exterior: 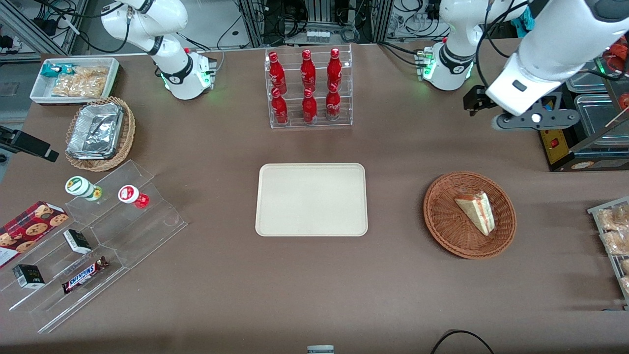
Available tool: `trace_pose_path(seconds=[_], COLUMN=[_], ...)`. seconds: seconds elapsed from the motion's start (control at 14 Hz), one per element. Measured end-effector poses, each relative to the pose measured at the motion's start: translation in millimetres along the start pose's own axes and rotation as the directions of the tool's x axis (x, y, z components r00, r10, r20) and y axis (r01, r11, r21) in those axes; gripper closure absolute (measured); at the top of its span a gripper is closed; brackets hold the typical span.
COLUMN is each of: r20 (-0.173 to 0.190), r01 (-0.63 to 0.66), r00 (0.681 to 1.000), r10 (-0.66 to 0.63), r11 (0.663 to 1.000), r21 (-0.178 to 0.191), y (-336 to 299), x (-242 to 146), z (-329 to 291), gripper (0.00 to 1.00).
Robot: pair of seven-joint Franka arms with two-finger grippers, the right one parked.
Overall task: Place sandwich from basket to tray
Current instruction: 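Move the left gripper over the wrapped sandwich in the wicker basket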
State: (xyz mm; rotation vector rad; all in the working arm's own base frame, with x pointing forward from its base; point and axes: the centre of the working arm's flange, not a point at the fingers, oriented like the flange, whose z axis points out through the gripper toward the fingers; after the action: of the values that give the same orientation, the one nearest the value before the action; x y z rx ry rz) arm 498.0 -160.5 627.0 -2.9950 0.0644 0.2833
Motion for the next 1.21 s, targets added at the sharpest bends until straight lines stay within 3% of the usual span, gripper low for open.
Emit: trace_pose_path(seconds=[0.36,0.57,0.71,1.0,1.21], r20=[0.014,0.095,0.131,0.113,0.121], r01=[0.006,0.042,0.111,0.284,0.403], r00=[1.0,0.995,0.985,0.954,0.911], r10=[-0.006,-0.043,-0.109,-0.276,-0.394], r11=[1.0,0.999,0.994,0.957,0.913], r21=[0.005,0.008,-0.012,-0.056,-0.057], y=[-4,-24,-60,-115,-124], x=[6,42,83,130,137], z=[7,55,113,237,272], gripper=[0.0,0.0,0.0,0.0,0.0])
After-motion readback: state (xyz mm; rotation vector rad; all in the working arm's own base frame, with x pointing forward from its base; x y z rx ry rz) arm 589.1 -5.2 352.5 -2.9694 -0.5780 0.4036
